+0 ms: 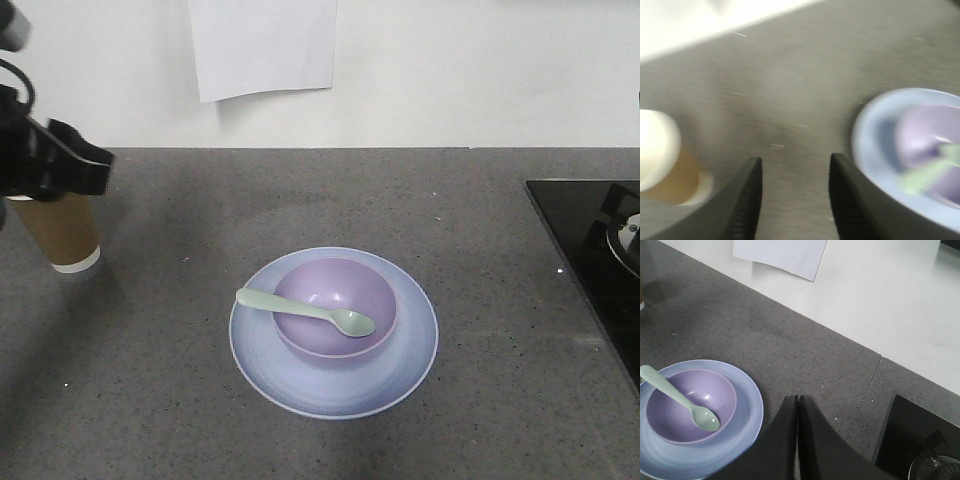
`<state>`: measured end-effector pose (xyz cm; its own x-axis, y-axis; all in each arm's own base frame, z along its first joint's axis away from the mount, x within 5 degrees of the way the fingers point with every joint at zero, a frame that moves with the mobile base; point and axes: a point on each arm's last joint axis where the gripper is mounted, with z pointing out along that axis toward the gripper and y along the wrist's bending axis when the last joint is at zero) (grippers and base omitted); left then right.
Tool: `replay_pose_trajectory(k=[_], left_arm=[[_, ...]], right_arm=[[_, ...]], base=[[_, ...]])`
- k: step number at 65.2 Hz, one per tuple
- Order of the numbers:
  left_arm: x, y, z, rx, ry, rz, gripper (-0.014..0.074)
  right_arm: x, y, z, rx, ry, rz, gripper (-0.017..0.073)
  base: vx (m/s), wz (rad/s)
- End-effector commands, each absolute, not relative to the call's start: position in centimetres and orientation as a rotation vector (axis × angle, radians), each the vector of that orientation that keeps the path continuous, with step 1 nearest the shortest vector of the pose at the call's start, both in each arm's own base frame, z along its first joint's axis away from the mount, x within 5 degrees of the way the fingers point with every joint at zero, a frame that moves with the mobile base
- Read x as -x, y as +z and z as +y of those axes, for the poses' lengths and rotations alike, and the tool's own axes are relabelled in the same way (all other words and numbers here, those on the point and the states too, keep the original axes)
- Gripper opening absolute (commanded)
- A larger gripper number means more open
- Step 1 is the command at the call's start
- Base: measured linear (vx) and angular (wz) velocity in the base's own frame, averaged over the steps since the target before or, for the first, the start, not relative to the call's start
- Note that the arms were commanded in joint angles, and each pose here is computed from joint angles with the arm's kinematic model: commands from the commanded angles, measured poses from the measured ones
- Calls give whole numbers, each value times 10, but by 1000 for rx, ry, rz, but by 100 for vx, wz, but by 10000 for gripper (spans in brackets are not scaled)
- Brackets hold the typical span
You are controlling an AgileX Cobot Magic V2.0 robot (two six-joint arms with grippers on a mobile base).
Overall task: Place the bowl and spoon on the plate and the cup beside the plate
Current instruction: 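Release the spoon into the bowl and raise the left gripper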
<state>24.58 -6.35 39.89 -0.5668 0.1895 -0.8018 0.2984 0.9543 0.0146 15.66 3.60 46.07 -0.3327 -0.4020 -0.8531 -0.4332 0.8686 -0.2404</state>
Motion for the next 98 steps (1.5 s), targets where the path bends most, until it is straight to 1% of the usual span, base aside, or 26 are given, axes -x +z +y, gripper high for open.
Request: replay_pose_trajectory(k=[1, 8, 13, 22, 31, 40, 50, 71, 81, 87, 93, 98], left_arm=[[-237, 433, -44, -271, 28, 1976, 221], [-235, 445, -26, -221, 225, 1888, 167], [-237, 447, -13, -150, 327, 1860, 146], [-246, 444, 4, -8, 383, 1859, 150], [-260, 436, 19, 42, 407, 1878, 180], [-274, 422, 29, 143, 316, 1919, 242], [-288, 408, 34, 207, 226, 1965, 293], [-303, 388, 36, 301, 13, 2046, 298], [-311, 393, 33, 312, -59, 2079, 298], [-316, 403, 33, 325, -85, 2090, 298], [-324, 413, 33, 325, -86, 2109, 298], [-332, 414, 34, 330, -88, 2136, 298]], right_arm=[[-154, 473, 35, 574, 36, 1884, -5], [-154, 472, 35, 580, 40, 1897, -5], [-154, 471, 35, 584, 41, 1905, -5], [-153, 471, 35, 587, 43, 1910, -5], [-153, 471, 35, 587, 43, 1910, -5], [-153, 470, 35, 589, 44, 1914, -5], [-153, 470, 35, 589, 44, 1915, -5], [-152, 468, 36, 604, 50, 1944, -5], [-152, 467, 36, 605, 51, 1945, -5], [-151, 467, 36, 607, 52, 1950, -5], [-151, 467, 36, 608, 52, 1952, -5], [-151, 467, 36, 609, 53, 1953, -5]], base=[[0, 0], [0, 0], [0, 0], [0, 0], [0, 0], [0, 0], [0, 0], [0, 0], [0, 0], [0, 0], [0, 0], [0, 0]])
